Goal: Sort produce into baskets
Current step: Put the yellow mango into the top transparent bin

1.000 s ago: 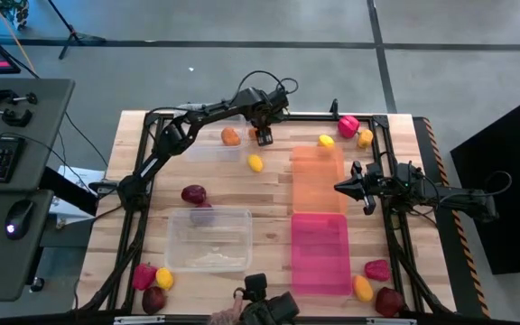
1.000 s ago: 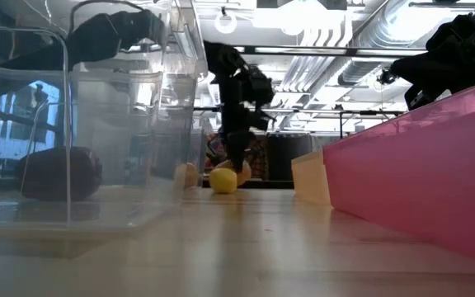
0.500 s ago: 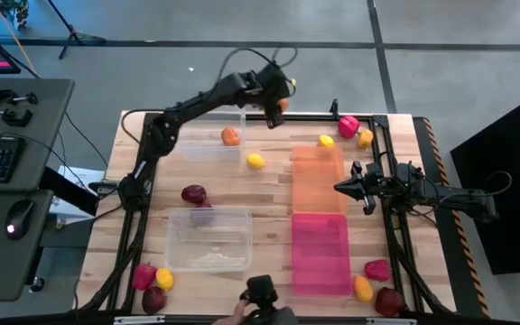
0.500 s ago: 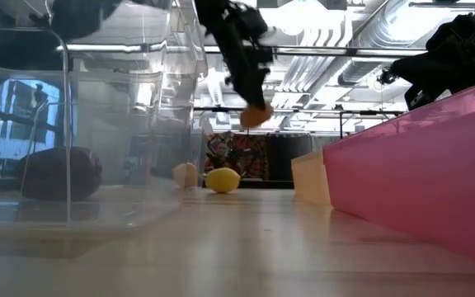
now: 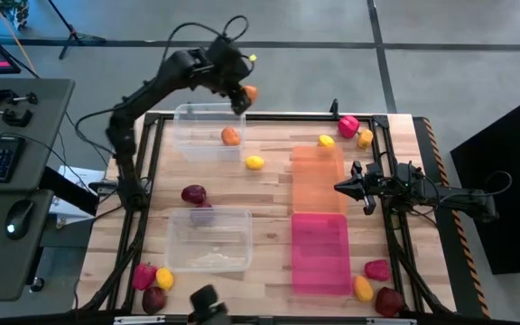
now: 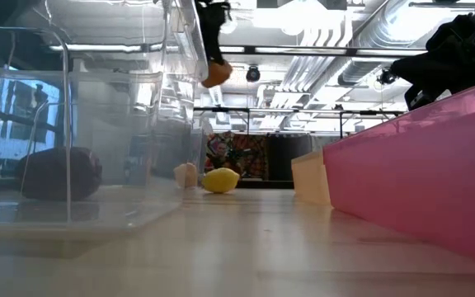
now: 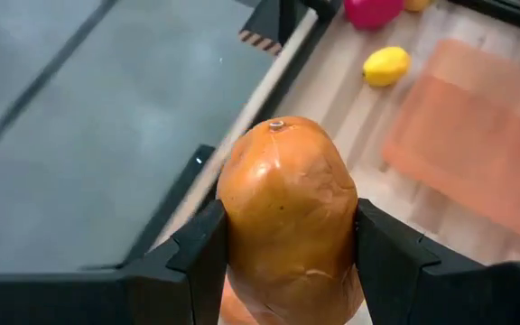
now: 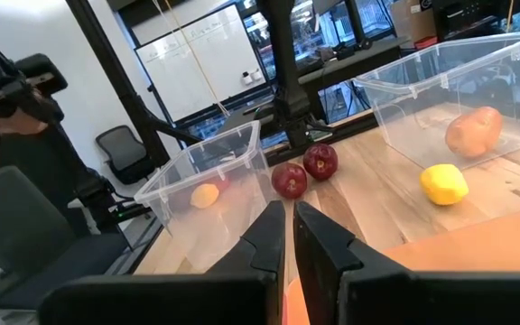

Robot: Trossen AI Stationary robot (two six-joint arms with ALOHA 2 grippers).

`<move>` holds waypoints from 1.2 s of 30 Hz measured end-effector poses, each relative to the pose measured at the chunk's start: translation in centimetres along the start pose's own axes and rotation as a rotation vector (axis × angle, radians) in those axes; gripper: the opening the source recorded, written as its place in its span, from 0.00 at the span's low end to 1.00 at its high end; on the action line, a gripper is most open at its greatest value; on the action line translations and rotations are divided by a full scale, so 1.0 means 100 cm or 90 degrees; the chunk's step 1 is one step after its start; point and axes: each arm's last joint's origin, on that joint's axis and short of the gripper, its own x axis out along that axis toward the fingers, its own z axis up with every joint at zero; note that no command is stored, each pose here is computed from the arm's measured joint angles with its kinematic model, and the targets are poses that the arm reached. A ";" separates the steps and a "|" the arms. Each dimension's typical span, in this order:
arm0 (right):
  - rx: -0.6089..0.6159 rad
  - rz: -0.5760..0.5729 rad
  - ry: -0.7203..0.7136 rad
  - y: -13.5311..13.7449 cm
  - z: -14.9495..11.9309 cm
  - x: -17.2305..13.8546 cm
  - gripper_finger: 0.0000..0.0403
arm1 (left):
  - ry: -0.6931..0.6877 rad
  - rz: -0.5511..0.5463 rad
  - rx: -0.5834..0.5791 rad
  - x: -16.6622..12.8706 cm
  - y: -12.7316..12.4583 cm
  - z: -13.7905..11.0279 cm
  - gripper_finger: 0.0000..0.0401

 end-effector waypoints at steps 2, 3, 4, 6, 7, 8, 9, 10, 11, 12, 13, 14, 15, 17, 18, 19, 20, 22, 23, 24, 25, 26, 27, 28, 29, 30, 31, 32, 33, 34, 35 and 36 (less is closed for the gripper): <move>0.000 0.000 0.000 0.000 0.000 0.000 0.04 | -0.013 -0.005 -0.015 -0.005 -0.001 -0.014 0.43; 0.000 0.000 0.000 0.000 0.000 0.000 0.04 | -0.025 -0.006 -0.022 -0.007 -0.003 -0.022 0.43; 0.000 0.000 0.000 0.000 0.000 0.000 0.04 | -0.040 -0.008 -0.029 -0.009 -0.006 -0.032 0.43; 0.000 0.000 0.000 0.000 0.000 0.000 0.04 | -0.087 -0.010 -0.060 -0.013 -0.010 -0.055 0.43; 0.000 0.000 0.000 0.000 0.000 0.000 0.04 | -0.110 -0.013 -0.079 -0.014 -0.012 -0.067 0.43; 0.000 0.000 0.000 0.000 0.000 0.000 0.04 | -0.131 -0.015 -0.099 -0.015 -0.014 -0.081 0.43; 0.000 0.000 0.000 0.000 0.000 0.000 0.04 | -0.152 -0.019 -0.116 -0.015 -0.016 -0.095 0.43; 0.000 0.000 0.000 0.000 0.000 0.000 0.04 | -0.169 -0.022 -0.132 -0.014 -0.017 -0.107 0.43; 0.000 0.000 0.000 0.000 0.000 0.000 0.04 | -0.193 -0.024 -0.145 -0.013 -0.018 -0.118 0.44; 0.000 0.000 0.000 0.000 0.000 0.000 0.04 | -0.212 -0.022 -0.151 -0.011 -0.018 -0.126 0.44; 0.000 0.000 0.000 0.000 0.000 0.000 0.04 | -0.220 -0.019 -0.156 -0.010 -0.019 -0.135 0.44; 0.000 0.000 0.000 0.000 0.000 0.000 0.04 | -0.223 -0.015 -0.168 -0.009 -0.019 -0.142 0.45; 0.000 0.000 0.000 0.000 0.000 0.000 0.04 | -0.220 -0.011 -0.181 -0.008 -0.019 -0.148 0.46; 0.000 0.000 0.000 0.000 0.000 0.000 0.04 | -0.205 0.005 -0.197 -0.007 -0.018 -0.157 0.48; 0.000 0.000 0.000 0.000 0.000 0.000 0.04 | -0.197 0.013 -0.198 -0.006 -0.018 -0.161 0.49; 0.000 -0.001 0.000 0.000 0.000 0.000 0.04 | -0.184 0.024 -0.193 -0.005 -0.018 -0.165 0.50; 0.000 -0.001 0.000 0.000 0.000 0.000 0.04 | -0.174 0.039 -0.186 -0.004 -0.018 -0.167 0.50; 0.000 -0.001 0.000 0.000 0.000 0.000 0.04 | -0.159 0.060 -0.166 -0.003 -0.017 -0.170 0.51; 0.000 -0.001 0.000 0.000 0.000 0.000 0.04 | -0.154 0.062 -0.155 -0.003 -0.017 -0.170 0.52; 0.000 -0.001 0.000 0.000 0.000 0.000 0.04 | -0.153 0.060 -0.148 -0.003 -0.017 -0.171 0.52; 0.000 -0.001 0.000 0.000 0.000 0.000 0.04 | -0.154 0.053 -0.144 -0.003 -0.018 -0.170 0.52; 0.000 -0.001 0.000 0.000 0.000 0.000 0.04 | -0.155 0.045 -0.141 -0.003 -0.018 -0.170 0.52; 0.000 -0.001 0.000 0.000 0.000 0.000 0.04 | -0.155 0.041 -0.140 -0.003 -0.018 -0.170 0.53; 0.000 -0.001 0.000 0.000 0.000 0.000 0.04 | -0.154 0.040 -0.135 -0.003 -0.018 -0.170 0.54; 0.000 -0.001 0.000 0.000 0.000 0.000 0.04 | -0.149 0.042 -0.122 -0.003 -0.018 -0.171 0.56; 0.000 -0.001 0.000 0.000 0.000 0.000 0.04 | -0.141 0.044 -0.106 -0.003 -0.019 -0.172 0.59; 0.000 -0.001 0.000 0.000 0.000 0.000 0.04 | -0.133 0.045 -0.092 -0.002 -0.019 -0.173 0.62; 0.000 -0.001 0.000 0.000 0.000 0.000 0.04 | -0.129 0.046 -0.082 -0.002 -0.019 -0.174 0.65; 0.000 -0.001 0.000 0.000 0.000 0.000 0.04 | -0.127 0.047 -0.072 -0.002 -0.019 -0.174 0.69; 0.000 -0.001 0.000 0.000 0.000 0.000 0.04 | -0.126 0.048 -0.063 -0.002 -0.019 -0.174 0.74; 0.000 -0.001 0.000 0.000 0.000 0.000 0.04 | -0.125 0.049 -0.053 -0.002 -0.019 -0.174 0.78; 0.000 -0.001 0.000 0.000 0.000 0.000 0.04 | -0.125 0.050 -0.040 -0.002 -0.019 -0.174 0.82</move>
